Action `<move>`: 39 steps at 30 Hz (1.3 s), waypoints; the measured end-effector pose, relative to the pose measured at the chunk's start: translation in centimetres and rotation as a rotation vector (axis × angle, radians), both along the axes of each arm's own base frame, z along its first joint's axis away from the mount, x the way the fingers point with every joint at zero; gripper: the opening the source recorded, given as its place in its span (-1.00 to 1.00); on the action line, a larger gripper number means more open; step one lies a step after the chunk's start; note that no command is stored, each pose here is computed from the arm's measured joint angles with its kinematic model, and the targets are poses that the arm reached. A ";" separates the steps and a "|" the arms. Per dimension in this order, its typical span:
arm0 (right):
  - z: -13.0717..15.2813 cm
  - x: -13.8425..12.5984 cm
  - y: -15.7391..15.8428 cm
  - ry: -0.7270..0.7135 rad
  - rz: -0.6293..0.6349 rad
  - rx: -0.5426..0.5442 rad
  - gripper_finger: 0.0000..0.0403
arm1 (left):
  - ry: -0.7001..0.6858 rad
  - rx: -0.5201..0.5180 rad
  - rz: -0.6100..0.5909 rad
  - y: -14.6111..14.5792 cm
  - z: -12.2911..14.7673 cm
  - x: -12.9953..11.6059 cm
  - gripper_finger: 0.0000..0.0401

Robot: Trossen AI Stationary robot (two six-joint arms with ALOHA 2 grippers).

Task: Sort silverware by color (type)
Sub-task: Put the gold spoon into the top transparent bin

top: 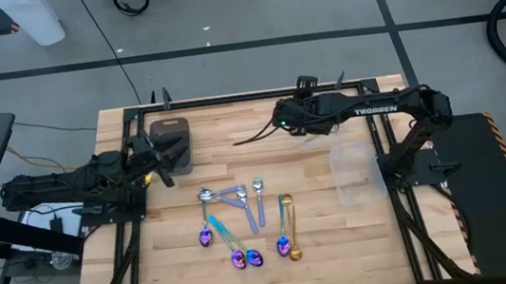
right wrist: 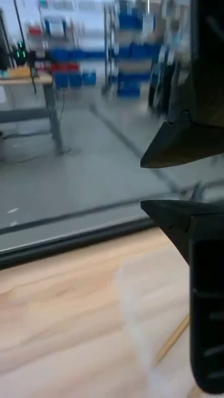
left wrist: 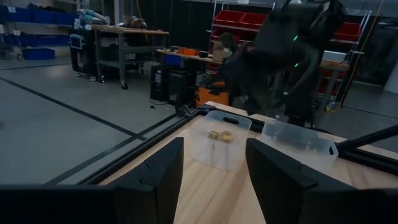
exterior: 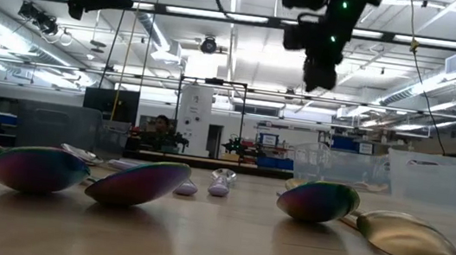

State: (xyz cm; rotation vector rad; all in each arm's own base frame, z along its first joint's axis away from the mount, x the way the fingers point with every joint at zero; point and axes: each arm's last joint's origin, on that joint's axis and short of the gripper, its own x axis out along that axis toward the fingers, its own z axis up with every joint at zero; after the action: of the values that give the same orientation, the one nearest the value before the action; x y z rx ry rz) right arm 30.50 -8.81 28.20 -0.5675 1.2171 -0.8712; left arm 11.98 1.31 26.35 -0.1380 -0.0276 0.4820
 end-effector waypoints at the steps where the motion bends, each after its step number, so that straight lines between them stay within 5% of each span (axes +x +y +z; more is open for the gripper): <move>1: 0.5 0.3 0.3 -0.047 0.001 0.020 -0.49 | 0.000 0.000 0.000 0.0 0.0 0.0 -0.09; 14: 2.8 2.4 4.8 -0.569 -0.047 0.510 -0.50 | -0.008 -0.002 0.000 0.0 0.1 0.0 -0.09; 20: 2.7 3.3 7.4 -0.686 -0.066 0.582 -0.50 | -0.008 -0.002 0.000 0.0 0.1 0.0 -0.09; 39: -4.6 6.7 16.5 -0.607 -0.126 0.795 -0.35 | -0.013 -0.026 -0.012 0.0 0.0 0.0 -0.09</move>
State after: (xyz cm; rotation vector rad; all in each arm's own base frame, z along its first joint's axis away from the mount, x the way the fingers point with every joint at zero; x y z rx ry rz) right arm 37.21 7.69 23.59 0.3996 0.9278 -0.5281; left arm 11.99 1.27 26.35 -0.1665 -0.0330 0.4698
